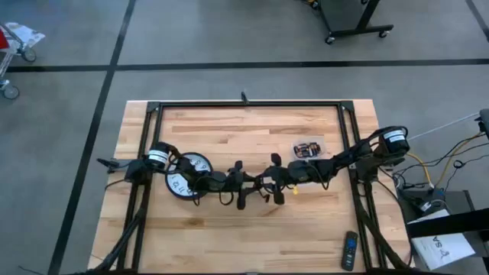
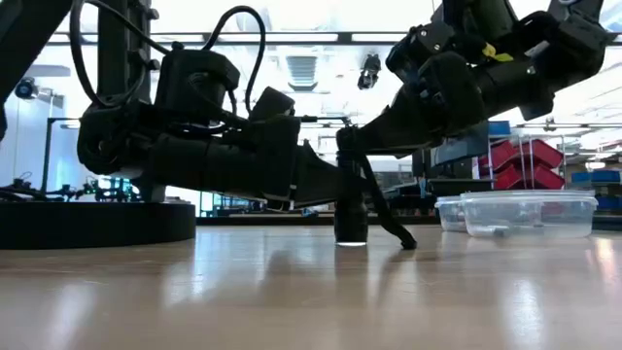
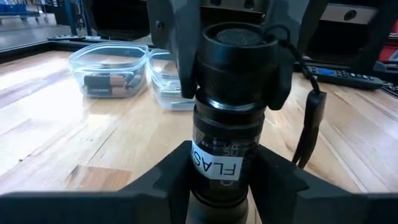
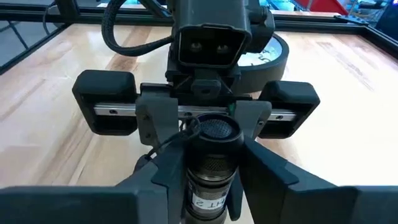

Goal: Insert battery
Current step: Close the black battery compartment

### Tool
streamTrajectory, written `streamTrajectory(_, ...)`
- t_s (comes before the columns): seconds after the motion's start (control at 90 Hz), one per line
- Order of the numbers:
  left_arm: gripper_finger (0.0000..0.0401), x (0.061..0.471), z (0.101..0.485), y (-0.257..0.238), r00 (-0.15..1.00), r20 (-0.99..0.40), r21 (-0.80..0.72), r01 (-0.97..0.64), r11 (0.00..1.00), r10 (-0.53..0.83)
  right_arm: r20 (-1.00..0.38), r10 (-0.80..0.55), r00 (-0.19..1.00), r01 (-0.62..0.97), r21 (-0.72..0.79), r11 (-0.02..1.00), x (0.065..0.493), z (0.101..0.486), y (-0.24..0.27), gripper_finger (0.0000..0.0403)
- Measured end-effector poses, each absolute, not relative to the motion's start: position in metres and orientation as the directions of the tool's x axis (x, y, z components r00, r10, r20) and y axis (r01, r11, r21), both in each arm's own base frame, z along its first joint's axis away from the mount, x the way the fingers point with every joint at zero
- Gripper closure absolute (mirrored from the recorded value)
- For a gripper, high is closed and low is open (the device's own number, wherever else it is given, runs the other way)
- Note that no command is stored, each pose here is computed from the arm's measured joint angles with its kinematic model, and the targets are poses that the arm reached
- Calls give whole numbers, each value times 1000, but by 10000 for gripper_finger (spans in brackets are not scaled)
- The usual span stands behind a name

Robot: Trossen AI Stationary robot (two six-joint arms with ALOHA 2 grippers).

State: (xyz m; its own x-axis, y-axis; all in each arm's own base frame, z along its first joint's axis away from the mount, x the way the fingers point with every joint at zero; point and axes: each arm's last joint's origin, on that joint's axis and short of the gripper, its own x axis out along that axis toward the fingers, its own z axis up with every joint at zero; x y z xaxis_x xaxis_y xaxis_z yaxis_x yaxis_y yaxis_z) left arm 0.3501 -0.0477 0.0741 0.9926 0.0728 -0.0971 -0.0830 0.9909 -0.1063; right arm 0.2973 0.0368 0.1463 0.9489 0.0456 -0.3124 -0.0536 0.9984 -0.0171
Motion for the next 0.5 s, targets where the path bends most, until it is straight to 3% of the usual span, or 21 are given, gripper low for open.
streamTrajectory(0.5, 280, 350, 74, -48, 992, -99, -108, -86, 990, 75, -301, 53, 952, -59, -14, 998, 298, 149, 38, 225)
